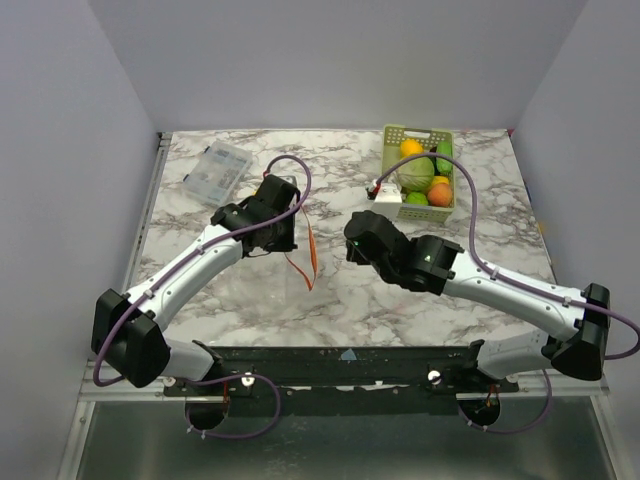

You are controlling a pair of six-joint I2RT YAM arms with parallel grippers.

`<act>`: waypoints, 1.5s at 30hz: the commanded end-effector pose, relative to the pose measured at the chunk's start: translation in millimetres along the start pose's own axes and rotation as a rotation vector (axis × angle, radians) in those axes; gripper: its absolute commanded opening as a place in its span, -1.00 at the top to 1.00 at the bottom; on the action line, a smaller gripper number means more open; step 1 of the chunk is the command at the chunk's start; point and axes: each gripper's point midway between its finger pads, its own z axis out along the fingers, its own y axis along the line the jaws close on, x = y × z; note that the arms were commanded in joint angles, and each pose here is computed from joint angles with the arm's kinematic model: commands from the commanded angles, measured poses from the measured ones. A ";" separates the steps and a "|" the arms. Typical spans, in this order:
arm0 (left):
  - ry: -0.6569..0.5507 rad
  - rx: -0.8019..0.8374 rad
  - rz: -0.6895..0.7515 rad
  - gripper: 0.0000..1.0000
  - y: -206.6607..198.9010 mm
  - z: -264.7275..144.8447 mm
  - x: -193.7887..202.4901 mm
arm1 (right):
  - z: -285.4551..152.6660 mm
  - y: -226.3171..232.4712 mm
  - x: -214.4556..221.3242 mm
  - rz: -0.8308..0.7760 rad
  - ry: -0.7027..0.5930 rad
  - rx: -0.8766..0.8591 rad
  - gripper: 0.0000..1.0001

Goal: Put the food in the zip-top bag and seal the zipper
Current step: Open the zipper of the food storage bag at the center of the board, then pick up the fake vegetable from the bin.

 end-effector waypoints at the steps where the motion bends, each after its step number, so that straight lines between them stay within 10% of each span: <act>1: -0.019 0.109 0.037 1.00 -16.4 -9.5 -4.1 | 6.4 16.0 3.7 -0.013 -0.009 -0.073 0.21; 10: 0.016 0.158 0.139 1.00 -27.3 -19.8 -10.9 | 22.1 -9.5 -11.8 0.066 -0.060 -0.075 -0.13; 22: 0.055 0.161 0.163 1.00 -42.5 -15.6 -32.6 | 103.0 -182.1 -79.7 0.281 -0.066 0.176 -0.76; 28: 0.074 0.210 0.166 1.00 -54.2 -11.5 -34.8 | 140.2 -259.8 -93.0 0.208 -0.033 0.381 -0.73; 45: 0.122 0.286 0.167 1.00 -60.8 -2.0 -12.5 | 199.9 -298.6 -68.3 0.088 0.069 0.561 -0.40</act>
